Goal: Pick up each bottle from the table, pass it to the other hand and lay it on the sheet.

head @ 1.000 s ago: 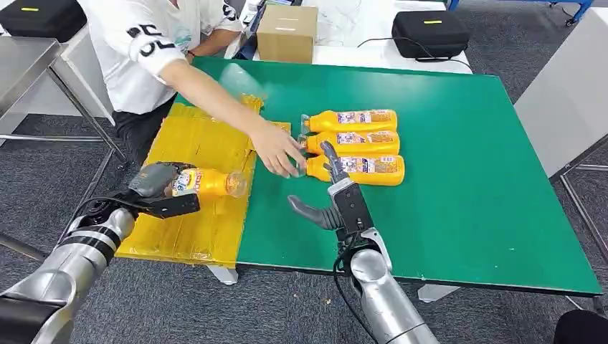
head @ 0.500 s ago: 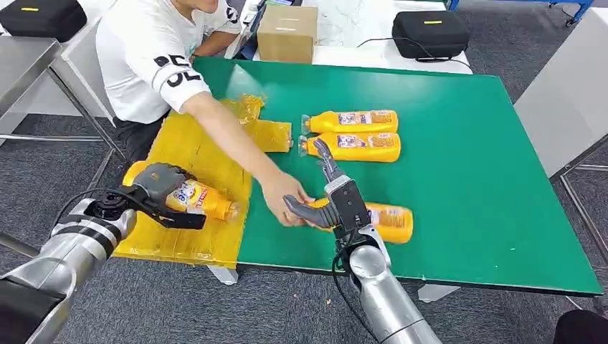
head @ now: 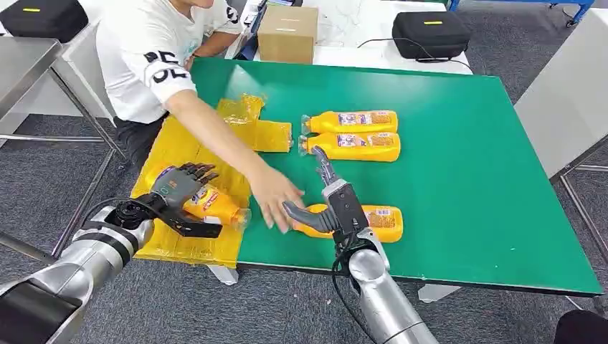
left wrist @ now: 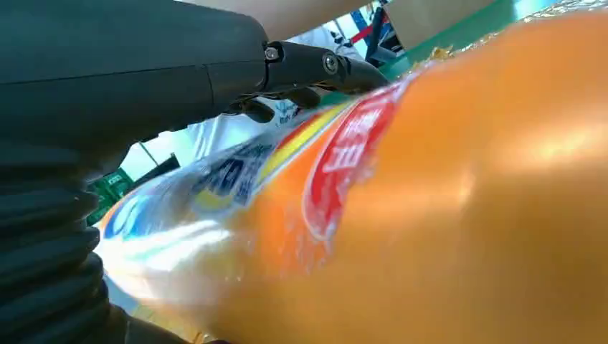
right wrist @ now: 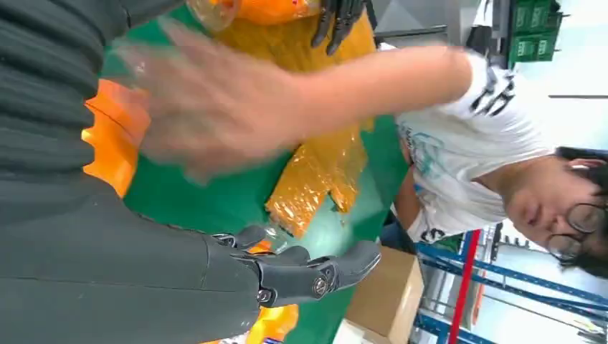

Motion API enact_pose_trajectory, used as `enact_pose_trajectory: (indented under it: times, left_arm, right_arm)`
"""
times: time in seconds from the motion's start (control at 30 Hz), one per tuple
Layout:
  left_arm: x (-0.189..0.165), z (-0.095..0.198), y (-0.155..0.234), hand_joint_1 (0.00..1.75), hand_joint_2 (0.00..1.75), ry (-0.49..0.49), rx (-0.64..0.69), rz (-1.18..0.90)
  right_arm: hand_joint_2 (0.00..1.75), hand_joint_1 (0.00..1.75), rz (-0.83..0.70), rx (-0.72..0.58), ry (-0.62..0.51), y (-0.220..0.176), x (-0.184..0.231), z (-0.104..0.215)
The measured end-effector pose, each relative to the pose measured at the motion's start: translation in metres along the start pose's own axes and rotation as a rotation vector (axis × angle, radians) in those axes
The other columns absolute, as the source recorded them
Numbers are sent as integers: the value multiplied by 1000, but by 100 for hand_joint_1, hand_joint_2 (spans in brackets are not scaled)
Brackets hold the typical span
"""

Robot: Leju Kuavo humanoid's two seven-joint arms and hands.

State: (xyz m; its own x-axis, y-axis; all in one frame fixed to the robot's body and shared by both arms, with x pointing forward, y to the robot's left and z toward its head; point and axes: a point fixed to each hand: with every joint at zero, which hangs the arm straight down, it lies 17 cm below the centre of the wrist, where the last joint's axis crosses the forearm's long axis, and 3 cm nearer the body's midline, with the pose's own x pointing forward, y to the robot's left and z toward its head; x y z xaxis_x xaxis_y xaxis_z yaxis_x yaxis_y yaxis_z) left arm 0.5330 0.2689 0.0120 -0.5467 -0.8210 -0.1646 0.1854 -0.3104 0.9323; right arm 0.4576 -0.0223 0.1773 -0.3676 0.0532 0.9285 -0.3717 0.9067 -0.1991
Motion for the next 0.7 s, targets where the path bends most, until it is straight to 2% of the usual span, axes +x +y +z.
enact_pose_trajectory:
  times: [0.23, 0.37, 0.53, 0.7]
  left_arm:
    - [6, 0, 8, 0, 175, -31, 46, 75]
    - [11, 9, 17, 0, 175, -70, 164, 230]
    - [-4, 32, 26, 0, 175, -34, 325, 356]
    - [-19, 51, 21, 0, 175, 7, 384, 399]
  right_arm:
    - [175, 0, 4, 0, -5, 0, 1, -1]
    - [175, 0, 6, -3, 4, -3, -2, 0]
    - [175, 0, 17, -15, 2, -11, -4, 2]
    - [175, 0, 27, -19, 5, -15, -7, 4]
